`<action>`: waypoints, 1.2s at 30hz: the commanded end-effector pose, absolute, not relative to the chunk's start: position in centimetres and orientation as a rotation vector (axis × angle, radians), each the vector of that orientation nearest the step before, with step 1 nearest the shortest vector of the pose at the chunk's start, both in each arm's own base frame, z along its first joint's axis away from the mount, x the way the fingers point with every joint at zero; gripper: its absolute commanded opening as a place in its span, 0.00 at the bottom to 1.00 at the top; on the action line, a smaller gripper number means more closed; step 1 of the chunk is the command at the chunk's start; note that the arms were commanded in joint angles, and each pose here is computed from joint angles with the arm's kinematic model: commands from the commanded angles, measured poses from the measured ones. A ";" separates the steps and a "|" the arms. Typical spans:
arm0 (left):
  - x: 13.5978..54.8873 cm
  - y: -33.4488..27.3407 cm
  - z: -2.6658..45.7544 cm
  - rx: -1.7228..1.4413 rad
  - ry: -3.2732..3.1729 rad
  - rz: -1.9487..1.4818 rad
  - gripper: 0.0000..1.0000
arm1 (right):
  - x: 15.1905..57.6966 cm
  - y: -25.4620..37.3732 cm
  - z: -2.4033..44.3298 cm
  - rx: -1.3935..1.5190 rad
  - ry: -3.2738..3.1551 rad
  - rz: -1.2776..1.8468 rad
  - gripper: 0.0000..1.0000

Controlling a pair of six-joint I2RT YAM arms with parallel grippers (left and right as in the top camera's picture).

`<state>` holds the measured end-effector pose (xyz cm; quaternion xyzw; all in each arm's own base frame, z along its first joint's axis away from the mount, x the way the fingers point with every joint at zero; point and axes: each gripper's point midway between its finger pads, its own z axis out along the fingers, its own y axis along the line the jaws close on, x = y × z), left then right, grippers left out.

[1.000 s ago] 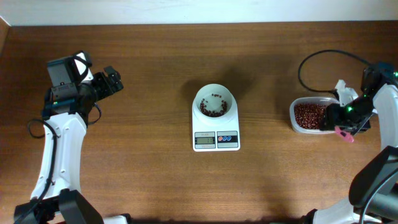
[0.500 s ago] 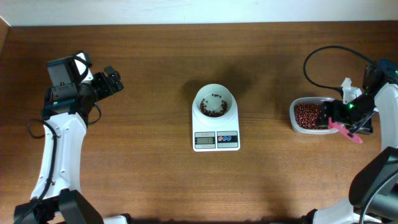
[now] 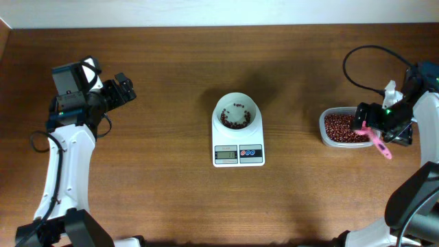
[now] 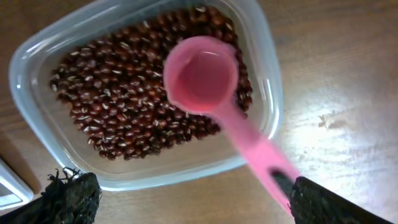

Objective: Scoop item into bowl and weigh 50g on scale
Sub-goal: 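Release the pink scoop in the tub and pull the right gripper away, then move the right gripper back and grasp the pink scoop handle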

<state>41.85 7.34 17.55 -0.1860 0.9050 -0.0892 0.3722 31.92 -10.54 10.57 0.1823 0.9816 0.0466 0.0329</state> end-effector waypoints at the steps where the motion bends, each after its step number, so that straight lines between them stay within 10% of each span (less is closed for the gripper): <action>1: 42.2 7.7 18.1 -0.490 2.303 -0.221 0.99 | 32.6 -11.9 11.5 0.694 2.950 0.053 0.99; 15: 42.1 7.7 18.1 -0.491 2.304 -0.221 0.99 | 24.8 -13.5 13.9 1.019 2.670 0.750 0.99; 36: 42.1 7.7 18.1 -0.491 2.304 -0.221 0.99 | 30.1 -11.5 11.8 0.863 2.381 0.980 0.66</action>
